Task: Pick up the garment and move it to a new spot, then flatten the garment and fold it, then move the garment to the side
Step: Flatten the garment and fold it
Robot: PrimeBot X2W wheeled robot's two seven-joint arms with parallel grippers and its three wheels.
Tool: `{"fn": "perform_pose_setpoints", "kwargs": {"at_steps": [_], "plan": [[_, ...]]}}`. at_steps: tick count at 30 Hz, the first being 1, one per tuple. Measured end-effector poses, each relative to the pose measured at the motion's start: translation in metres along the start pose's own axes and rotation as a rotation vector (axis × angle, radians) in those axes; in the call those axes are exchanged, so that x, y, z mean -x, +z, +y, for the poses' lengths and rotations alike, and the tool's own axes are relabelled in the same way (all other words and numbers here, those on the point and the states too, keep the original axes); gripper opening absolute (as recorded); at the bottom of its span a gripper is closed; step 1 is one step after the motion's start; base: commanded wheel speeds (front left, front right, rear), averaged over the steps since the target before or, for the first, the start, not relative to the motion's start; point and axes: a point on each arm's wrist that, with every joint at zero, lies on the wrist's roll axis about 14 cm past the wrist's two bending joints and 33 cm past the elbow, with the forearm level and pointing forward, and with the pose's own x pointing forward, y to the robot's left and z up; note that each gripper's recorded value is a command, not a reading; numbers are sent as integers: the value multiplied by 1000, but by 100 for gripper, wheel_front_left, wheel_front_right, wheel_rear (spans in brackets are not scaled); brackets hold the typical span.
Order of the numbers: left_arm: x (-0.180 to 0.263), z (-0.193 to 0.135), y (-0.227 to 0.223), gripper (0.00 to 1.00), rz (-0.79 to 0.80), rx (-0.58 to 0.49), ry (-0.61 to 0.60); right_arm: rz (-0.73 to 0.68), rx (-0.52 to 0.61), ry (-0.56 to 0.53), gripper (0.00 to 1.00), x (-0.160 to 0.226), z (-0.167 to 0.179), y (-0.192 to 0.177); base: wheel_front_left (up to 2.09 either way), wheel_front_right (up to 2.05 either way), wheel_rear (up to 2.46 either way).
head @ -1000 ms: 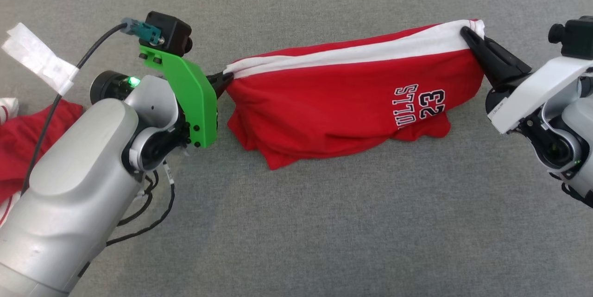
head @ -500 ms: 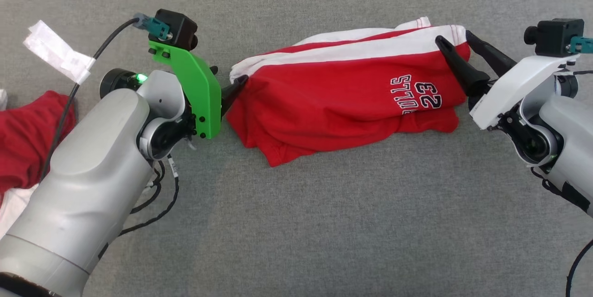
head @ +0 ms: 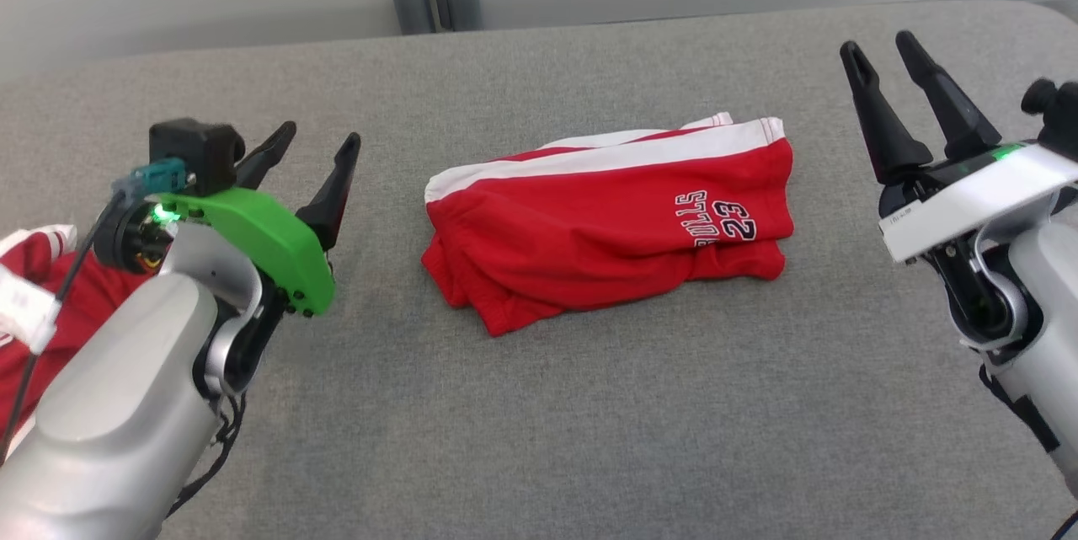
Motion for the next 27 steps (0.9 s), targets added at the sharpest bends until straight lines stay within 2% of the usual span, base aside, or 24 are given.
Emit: {"fn": "perform_pose_setpoints", "kwargs": {"at_steps": [1, 5, 10, 18, 27], "plan": [[8, 2, 4, 100, -40, -34, 23, -22, 11, -11, 100, 6, 1, 5, 0, 0, 0], [39, 3, 19, 100, -202, -54, 99, -56, 57, -82, 100, 37, -4, 8, 0, 0, 0], [76, -3, 13, 100, -290, 6, 163, -47, 84, -149, 100, 76, -3, -4, 0, 0, 0], [123, -2, 14, 100, -397, -75, 295, -49, 110, -210, 100, 115, 6, -14, 0, 0, 0], [142, -3, -11, 100, -393, -38, 344, -18, 110, -242, 100, 131, 6, -27, 0, 0, 0]]}}
